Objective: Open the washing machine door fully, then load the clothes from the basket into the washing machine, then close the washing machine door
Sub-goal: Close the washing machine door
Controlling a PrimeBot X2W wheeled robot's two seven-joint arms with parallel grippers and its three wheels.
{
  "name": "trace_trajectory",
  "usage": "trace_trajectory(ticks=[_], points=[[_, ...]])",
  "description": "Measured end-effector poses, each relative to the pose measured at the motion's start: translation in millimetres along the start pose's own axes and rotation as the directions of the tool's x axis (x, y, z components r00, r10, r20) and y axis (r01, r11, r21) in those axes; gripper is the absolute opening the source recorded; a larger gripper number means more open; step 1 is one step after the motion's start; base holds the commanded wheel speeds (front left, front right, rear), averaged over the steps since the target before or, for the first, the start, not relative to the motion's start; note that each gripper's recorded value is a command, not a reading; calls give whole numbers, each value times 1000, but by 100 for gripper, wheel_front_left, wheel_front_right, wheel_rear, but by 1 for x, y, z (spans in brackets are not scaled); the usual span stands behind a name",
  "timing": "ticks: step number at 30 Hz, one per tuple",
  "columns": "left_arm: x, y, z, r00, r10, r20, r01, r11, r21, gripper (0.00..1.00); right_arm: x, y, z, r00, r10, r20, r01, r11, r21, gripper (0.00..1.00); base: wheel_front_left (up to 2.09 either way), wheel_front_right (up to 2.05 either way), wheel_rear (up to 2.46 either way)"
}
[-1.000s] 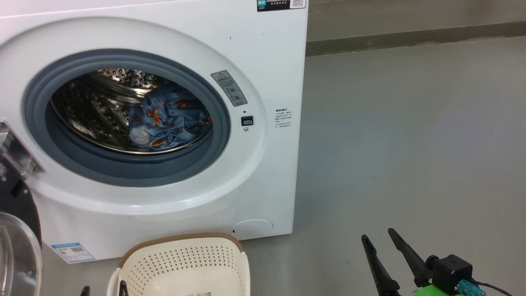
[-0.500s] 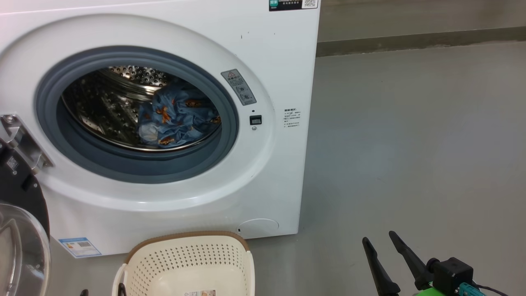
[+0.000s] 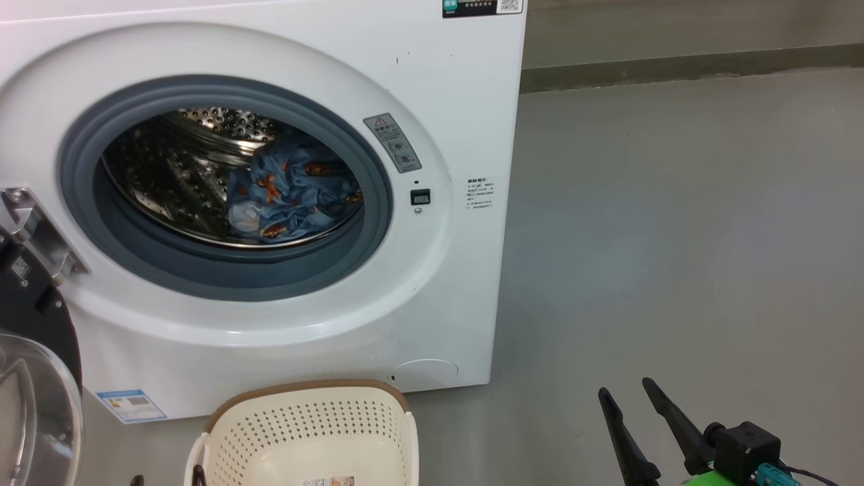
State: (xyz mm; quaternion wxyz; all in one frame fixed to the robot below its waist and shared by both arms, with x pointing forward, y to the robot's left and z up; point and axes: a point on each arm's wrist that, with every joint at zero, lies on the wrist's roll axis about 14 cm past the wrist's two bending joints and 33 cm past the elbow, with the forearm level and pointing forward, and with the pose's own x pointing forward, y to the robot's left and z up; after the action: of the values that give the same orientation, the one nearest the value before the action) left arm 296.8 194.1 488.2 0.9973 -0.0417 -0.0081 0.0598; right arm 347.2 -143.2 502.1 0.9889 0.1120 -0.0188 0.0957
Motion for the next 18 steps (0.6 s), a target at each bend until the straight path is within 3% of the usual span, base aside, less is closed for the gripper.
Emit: trace_trajectory(ticks=[10,18], points=[[1,0,1,1000,-3,1,3,1000,-9,100,0,-2,1,1000,-5,2,5,1000,0,100,-21,21,0],[3,1,1,1000,-7,1,7,1000,-10,100,0,-3,-1,1000,-11,-2,11,1000,4,100,-130,130,0]])
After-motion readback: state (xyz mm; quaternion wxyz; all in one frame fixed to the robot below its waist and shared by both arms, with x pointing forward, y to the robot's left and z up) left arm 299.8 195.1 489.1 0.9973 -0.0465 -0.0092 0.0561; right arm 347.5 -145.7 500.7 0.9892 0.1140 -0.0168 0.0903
